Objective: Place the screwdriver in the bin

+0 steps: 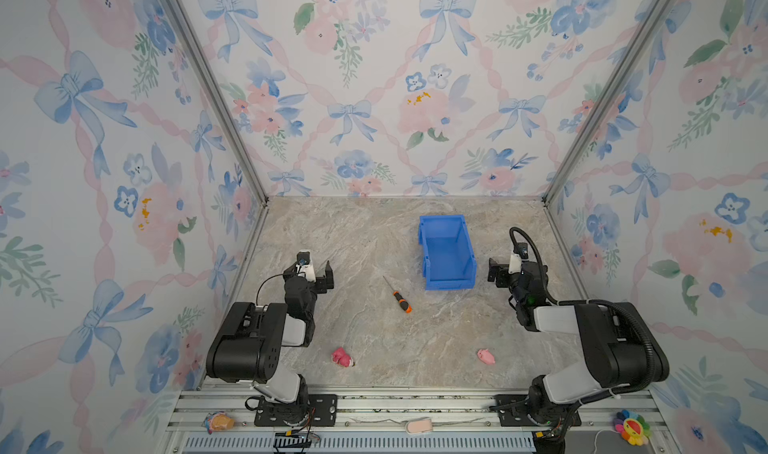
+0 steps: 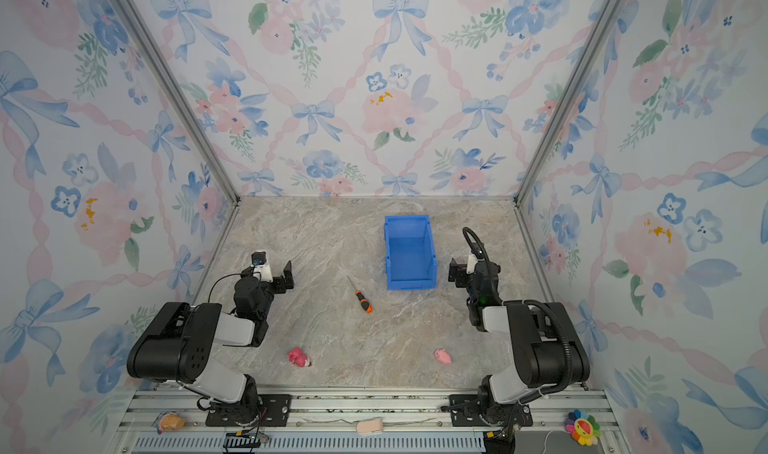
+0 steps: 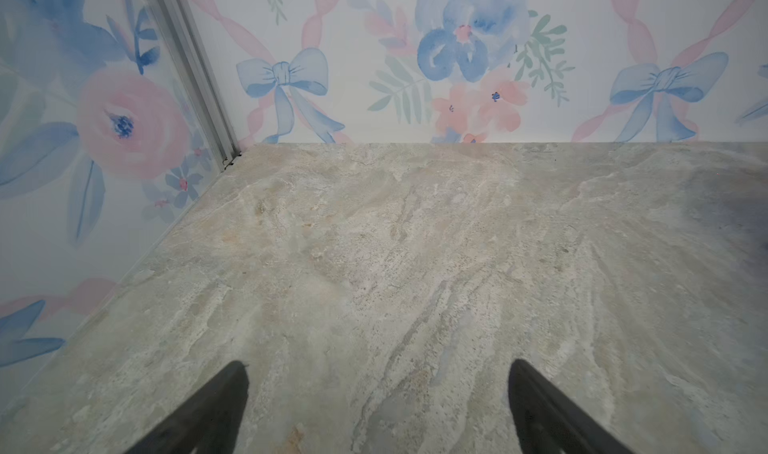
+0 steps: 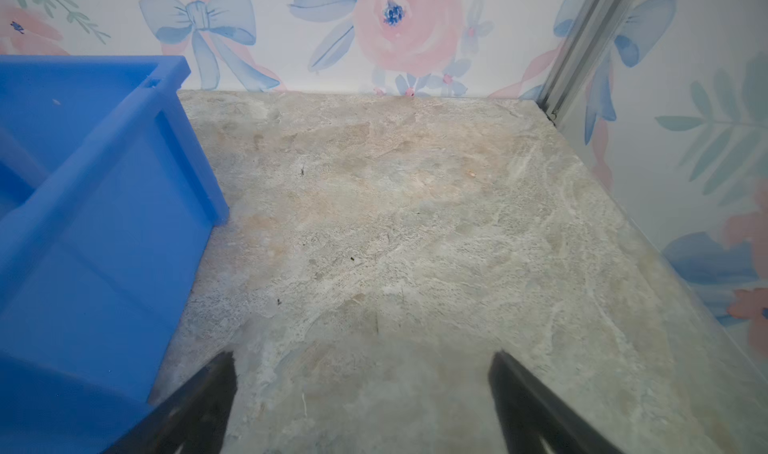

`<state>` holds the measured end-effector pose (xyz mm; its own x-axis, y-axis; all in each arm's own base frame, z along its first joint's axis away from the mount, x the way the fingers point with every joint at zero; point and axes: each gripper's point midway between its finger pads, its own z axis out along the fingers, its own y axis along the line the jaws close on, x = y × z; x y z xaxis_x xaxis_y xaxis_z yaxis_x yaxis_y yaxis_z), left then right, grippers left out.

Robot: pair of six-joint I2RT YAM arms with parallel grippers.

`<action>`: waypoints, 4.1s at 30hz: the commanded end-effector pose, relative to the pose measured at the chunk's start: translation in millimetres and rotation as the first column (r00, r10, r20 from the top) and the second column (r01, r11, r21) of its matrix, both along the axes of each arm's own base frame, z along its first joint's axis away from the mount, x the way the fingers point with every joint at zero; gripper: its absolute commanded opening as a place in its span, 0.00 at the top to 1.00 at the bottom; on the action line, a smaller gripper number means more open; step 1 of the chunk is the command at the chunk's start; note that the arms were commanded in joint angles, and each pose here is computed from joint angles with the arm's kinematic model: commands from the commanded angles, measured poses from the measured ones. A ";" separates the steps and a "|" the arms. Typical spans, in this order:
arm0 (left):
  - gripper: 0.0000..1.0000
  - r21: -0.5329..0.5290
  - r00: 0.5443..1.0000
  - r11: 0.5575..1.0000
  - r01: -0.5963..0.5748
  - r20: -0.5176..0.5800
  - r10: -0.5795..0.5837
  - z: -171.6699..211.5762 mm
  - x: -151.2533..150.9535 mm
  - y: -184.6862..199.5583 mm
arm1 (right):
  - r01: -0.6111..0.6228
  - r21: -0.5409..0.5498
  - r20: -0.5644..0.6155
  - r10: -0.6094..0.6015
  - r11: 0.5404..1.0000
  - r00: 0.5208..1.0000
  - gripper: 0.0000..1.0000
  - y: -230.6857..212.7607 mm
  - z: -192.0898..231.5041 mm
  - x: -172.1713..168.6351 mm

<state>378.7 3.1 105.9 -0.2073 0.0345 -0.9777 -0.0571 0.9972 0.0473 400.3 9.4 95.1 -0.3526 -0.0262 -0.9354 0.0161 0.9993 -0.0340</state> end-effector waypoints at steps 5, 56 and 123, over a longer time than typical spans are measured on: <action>0.02 0.018 1.000 1.000 0.004 0.006 -0.004 0.3 -1.0 -0.6 | -0.001 -0.004 0.017 0.001 1.000 1.000 0.03 -1.6 2.1 0.4; 0.02 -0.034 0.990 0.990 -0.137 0.010 0.138 22.5 -41.3 16.6 | 0.046 0.003 -0.033 -0.045 0.999 0.998 0.03 -10.8 25.4 -72.9; 0.02 -0.269 0.940 0.963 0.010 -0.325 -0.101 27.1 -70.6 -56.1 | -0.454 0.113 -0.772 0.366 0.884 0.520 0.37 333.6 -74.9 -107.4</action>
